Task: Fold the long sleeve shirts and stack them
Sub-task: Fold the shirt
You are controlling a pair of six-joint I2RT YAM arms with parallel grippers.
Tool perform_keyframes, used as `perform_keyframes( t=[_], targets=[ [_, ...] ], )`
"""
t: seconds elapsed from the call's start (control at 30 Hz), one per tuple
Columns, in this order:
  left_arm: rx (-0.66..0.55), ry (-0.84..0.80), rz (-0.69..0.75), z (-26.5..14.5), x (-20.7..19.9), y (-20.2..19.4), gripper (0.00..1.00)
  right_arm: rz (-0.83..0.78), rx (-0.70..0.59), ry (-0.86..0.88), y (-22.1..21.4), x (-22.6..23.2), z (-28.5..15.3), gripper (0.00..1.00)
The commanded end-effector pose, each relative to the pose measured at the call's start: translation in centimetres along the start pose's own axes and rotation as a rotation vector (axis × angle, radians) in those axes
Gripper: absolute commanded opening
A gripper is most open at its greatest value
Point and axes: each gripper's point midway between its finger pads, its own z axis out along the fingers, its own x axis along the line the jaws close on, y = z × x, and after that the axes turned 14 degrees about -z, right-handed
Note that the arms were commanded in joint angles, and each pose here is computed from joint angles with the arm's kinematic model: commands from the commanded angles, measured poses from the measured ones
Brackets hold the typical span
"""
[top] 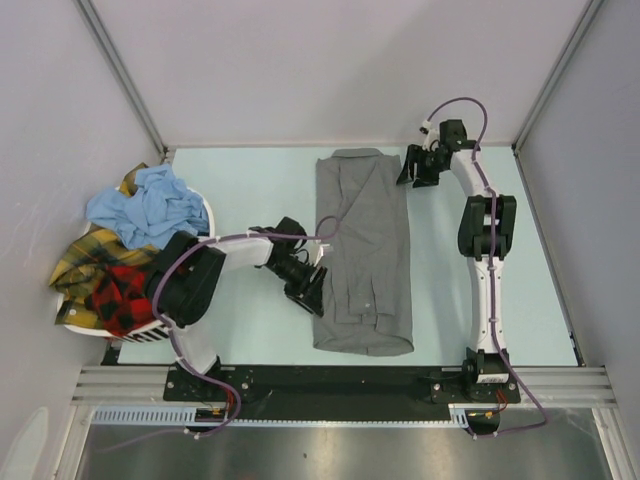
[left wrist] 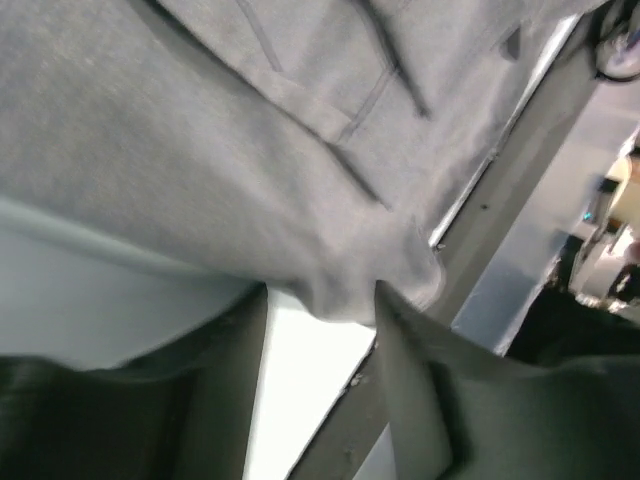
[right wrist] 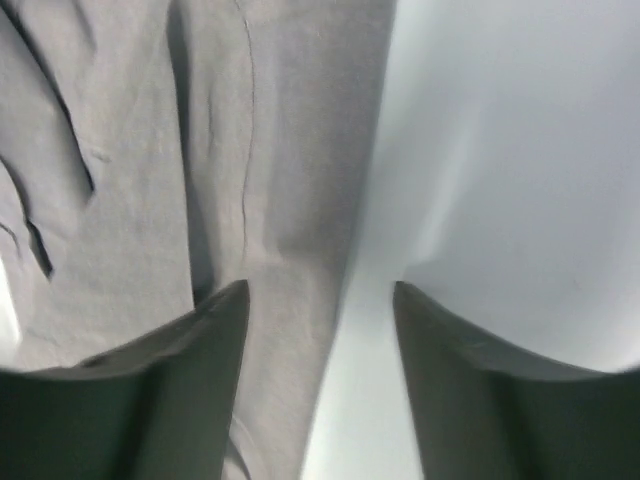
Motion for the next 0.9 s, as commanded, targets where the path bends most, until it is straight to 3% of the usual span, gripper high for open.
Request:
perform_keyframes(
  t=[0.0, 0.03, 0.17, 0.2, 0.23, 0.27, 0.33, 0.4, 0.47, 0.5, 0.53, 0.57, 0.6, 0.63, 0.73, 0.8, 0.87],
  targets=[
    [-0.178, 0.063, 0.188, -4.2, -1.5, 2.0, 0.59, -0.109, -0.008, -0.027, 1.7, 0.5, -5.2, 0.75],
    [-0.214, 0.066, 0.237, -5.2, -2.3, 2.4, 0.66, -0.174, -0.077, -0.031, 4.1, 1.2, -9.0, 0.76],
    [-0.417, 0.142, 0.546, -10.6, -6.0, 4.0, 0.77, -0.369, -0.179, 0.018, 5.8, 6.1, -16.2, 0.78],
    [-0.472, 0.224, 0.612, -12.0, -5.9, 4.7, 0.80, -0.411, -0.217, 0.018, 6.2, 7.2, -18.0, 0.80],
    [-0.554, 0.255, 0.727, -14.0, -7.7, 4.5, 0.99, -0.477, -0.298, -0.002, 7.5, 7.8, -19.4, 0.87],
    [-0.614, 0.311, 0.868, -15.3, -8.2, 5.3, 1.00, -0.508, -0.330, 0.017, 6.2, 9.4, -21.1, 0.99],
    [-0.721, 0.305, 0.969, -16.9, -10.3, 5.5, 0.99, -0.604, -0.504, 0.005, 8.4, 10.9, -22.6, 1.00],
    [-0.739, 0.281, 1.095, -17.2, -12.1, 5.7, 0.99, -0.708, -0.603, 0.079, 7.9, 13.8, -24.5, 1.00],
    [-0.676, 0.215, 1.175, -16.4, -13.3, 5.0, 1.00, -0.830, -0.573, 0.247, 4.9, 17.2, -24.7, 1.00],
    [-0.597, 0.180, 1.228, -15.4, -13.1, 3.8, 0.99, -1.010, -0.553, 0.257, 3.6, 18.4, -24.6, 0.99],
    [-0.524, 0.179, 1.256, -14.2, -12.3, 2.9, 1.00, -1.027, -0.386, 0.363, -2.1, 19.2, -23.5, 0.97],
    [-0.424, 0.233, 1.296, -12.0, -10.1, 1.4, 1.00, -1.103, -0.301, 0.416, -5.8, 20.0, -22.7, 0.98],
    [-0.388, 0.245, 1.335, -11.0, -9.2, 0.6, 0.99, -1.216, -0.245, 0.449, -9.2, 19.8, -22.6, 0.99],
    [-0.365, 0.251, 1.381, -10.2, -8.3, -0.3, 0.99, -1.219, -0.187, 0.492, -14.5, 19.8, -22.3, 0.97],
    [-0.311, 0.272, 1.603, -6.9, -6.9, -2.9, 0.98, -1.416, -0.079, 0.501, -22.8, 19.4, -22.6, 0.88],
    [-0.257, 0.269, 1.629, -5.5, -5.8, -4.0, 0.93, -1.469, -0.066, 0.563, -25.8, 20.7, -23.1, 0.79],
    [-0.219, 0.251, 1.648, -4.1, -5.5, -4.6, 0.88, -1.527, -0.057, 0.599, -28.5, 21.5, -23.3, 0.77]
  ],
)
